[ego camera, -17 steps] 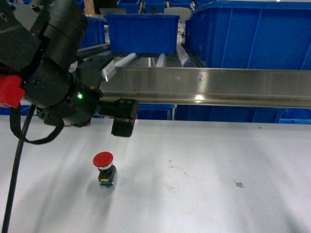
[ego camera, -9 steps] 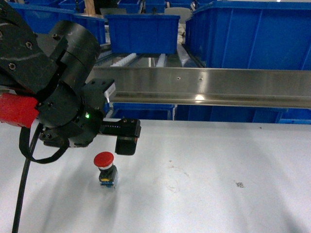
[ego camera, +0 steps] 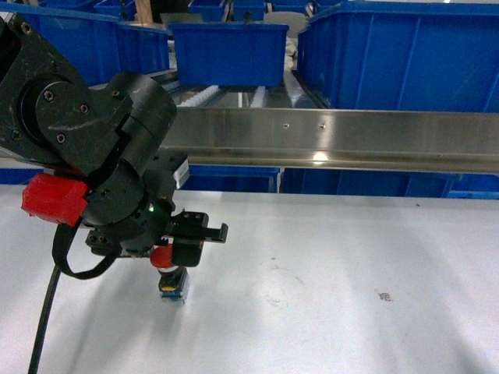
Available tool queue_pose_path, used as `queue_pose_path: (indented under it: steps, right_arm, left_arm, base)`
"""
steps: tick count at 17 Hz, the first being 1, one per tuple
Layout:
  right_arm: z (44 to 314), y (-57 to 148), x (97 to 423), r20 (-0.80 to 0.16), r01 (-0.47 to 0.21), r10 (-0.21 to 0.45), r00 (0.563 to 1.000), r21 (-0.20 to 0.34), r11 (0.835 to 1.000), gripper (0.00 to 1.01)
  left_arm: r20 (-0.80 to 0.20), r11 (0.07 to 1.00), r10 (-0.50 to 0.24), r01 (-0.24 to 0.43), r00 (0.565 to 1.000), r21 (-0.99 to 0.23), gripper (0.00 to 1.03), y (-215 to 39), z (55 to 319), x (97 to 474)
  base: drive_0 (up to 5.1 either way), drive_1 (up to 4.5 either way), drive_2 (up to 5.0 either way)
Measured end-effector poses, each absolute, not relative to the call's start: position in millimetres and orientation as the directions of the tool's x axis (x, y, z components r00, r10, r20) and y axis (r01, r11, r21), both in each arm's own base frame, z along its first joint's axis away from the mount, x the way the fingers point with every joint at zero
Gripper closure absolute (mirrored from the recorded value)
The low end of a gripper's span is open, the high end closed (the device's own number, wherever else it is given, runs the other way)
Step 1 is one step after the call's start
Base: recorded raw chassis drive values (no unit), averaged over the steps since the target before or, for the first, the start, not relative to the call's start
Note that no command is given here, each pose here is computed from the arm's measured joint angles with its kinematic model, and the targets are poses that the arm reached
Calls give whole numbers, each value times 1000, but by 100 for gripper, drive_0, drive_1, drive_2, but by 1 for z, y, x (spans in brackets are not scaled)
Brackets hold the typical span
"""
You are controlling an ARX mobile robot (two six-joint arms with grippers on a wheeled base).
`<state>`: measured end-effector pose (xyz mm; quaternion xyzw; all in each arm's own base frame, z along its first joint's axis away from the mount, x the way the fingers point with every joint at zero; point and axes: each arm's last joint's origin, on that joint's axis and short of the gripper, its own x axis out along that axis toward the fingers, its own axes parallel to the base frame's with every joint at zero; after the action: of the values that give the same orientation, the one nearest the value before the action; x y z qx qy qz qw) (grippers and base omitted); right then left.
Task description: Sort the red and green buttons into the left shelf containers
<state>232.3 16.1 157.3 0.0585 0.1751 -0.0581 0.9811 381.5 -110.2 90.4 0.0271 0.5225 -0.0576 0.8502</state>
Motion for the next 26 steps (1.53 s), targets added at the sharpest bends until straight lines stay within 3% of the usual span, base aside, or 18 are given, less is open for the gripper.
queue_pose_path:
  steps: [1,6,9,12,16,19,21,23,26]
  right_arm:
    - [157,16,232,-350,134,-94,932,94,986,75]
    - [157,16,232,-350,134,-94,932,94,986,75]
    - [157,16,232,-350,134,-94,932,94,986,75]
    - [157,16,232,-350,134,-94,932,94,986,75]
    - [157,16,232,-350,134,-94,932,94,986,75]
    - [157,16,232,-350,134,-94,932,95,986,75]
    - [157,16,232,-350,134,-94,932,94,986,75]
    - [157,16,232,-350,134,-94,932,95,986,75]
    - [157,16,232,-350,134,-94,932,94,986,75]
  left_arm:
    - [-901,993,-64,117,429,-15,51,-109,88,379]
    - [-917,994,-73,106,392,-34,3,-109,82,374]
    - [-925,992,-94,110,367,-57,5,-112,74,381]
    - [-923,992,-94,110,373,-56,34,-115,72,393]
    - [-934,993,-76,107,350,-41,71,-116,70,391]
    - [-942,994,-63,110,329,-28,72,-113,70,375]
    - [-928,993,-55,120,368,-12,72,-109,69,368]
    - [-882,987,-2,141,472,74,72,-85,62,361]
    - [-761,967,72,141,645,211,72,-30,60,362]
  base:
    - [0,0,0]
    - [0,0,0]
    - [0,0,0]
    - [0,0,0]
    - [0,0,0]
    - [0,0,0]
    - [0,0,0]
    - [0,0,0]
    - [0,0,0]
